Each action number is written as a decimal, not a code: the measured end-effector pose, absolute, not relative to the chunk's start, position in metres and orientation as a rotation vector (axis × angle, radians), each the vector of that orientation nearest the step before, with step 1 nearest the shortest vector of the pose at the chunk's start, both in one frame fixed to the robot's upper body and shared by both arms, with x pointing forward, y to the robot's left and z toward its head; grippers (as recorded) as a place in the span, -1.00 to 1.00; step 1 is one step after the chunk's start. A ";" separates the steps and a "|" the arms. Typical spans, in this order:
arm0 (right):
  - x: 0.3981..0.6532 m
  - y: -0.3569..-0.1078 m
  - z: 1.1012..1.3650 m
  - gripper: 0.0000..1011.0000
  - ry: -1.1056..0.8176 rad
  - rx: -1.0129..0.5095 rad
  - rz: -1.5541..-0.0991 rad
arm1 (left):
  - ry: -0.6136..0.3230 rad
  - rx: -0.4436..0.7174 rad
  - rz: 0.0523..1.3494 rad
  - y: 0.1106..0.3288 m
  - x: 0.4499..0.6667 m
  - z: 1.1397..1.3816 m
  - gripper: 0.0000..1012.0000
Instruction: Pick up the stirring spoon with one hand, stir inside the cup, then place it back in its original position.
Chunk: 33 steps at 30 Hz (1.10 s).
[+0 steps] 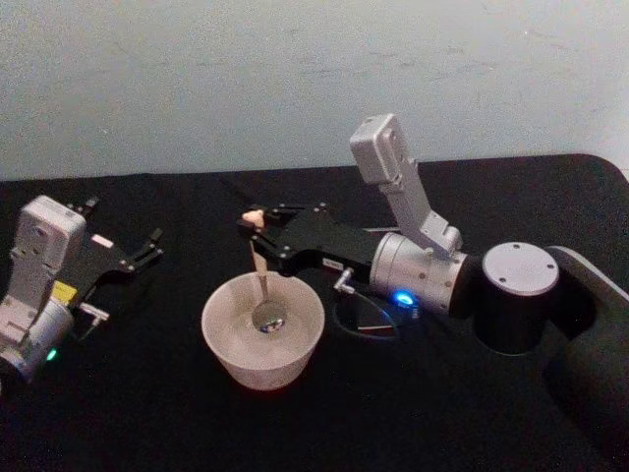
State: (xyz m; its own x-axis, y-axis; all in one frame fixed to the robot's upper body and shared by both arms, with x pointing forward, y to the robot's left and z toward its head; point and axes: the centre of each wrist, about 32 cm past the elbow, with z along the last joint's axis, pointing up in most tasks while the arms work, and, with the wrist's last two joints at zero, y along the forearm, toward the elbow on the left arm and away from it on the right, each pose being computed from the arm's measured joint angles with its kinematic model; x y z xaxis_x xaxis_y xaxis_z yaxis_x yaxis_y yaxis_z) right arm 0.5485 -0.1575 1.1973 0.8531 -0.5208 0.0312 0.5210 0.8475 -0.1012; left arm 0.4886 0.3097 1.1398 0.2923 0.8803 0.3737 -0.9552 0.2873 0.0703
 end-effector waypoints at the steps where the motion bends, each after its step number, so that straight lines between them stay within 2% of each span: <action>1: 0.549 -0.159 1.197 -0.57 -0.003 -0.109 -0.552 | -0.285 0.304 1.248 0.310 0.489 1.140 0.98; 9: 0.542 -0.173 1.198 -0.57 -0.009 -0.111 -0.560 | -0.285 0.304 1.248 0.310 0.489 1.140 0.98; 21: 0.516 -0.192 1.202 -0.57 0.003 -0.082 -0.511 | -0.285 0.304 1.248 0.310 0.489 1.140 0.98; 33: 0.506 -0.180 1.201 -0.57 0.015 -0.084 -0.448 | -0.285 0.304 1.248 0.310 0.489 1.140 0.98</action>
